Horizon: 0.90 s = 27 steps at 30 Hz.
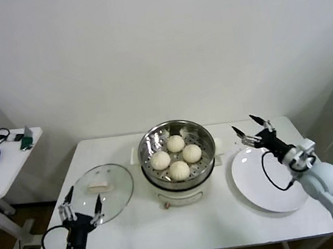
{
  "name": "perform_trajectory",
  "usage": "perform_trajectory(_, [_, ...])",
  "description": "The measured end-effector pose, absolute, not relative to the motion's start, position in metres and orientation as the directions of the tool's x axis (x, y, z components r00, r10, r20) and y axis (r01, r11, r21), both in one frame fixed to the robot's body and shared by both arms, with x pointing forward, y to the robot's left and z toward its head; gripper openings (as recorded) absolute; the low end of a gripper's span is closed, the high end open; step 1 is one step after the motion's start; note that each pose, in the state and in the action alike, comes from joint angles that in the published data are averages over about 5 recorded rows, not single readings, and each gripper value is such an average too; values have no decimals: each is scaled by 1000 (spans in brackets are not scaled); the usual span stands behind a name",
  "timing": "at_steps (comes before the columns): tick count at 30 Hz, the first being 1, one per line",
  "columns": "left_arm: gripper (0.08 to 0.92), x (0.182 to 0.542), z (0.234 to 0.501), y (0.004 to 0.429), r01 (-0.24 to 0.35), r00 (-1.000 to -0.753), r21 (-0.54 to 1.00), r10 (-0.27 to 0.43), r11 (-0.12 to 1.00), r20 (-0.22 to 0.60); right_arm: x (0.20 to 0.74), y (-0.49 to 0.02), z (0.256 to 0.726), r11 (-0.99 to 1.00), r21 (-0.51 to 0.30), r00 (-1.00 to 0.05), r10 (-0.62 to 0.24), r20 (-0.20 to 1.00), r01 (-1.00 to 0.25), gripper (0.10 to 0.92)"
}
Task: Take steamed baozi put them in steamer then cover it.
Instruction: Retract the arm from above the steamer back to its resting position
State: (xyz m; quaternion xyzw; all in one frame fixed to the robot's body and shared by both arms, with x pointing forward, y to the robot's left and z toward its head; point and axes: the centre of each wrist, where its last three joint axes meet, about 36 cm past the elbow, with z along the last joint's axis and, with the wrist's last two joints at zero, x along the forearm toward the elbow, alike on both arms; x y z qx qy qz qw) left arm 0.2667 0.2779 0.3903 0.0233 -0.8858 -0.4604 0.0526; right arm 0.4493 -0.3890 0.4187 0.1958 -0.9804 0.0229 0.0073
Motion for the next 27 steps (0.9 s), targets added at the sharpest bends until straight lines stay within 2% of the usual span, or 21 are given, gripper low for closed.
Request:
perform_trajectory(6, [823, 267, 385, 280, 53, -992, 944, -94, 326, 88, 405, -403, 391, 963, 12, -963, -269, 26, -269, 823])
perform_trajectory(13, [823, 277, 368, 282, 89, -990, 992, -98, 86, 97, 366, -419, 364, 984, 41, -982, -175, 73, -172, 823])
perform_trajectory(20, [823, 297, 344, 283, 117, -989, 992, -97, -52, 112, 340, -431, 345, 993, 44, -986, -112, 121, -108, 823])
perform_trajectory(27, [823, 324, 318, 287, 147, -986, 982, -99, -118, 136, 323, -434, 335, 996, 38, -984, -87, 152, -83, 823])
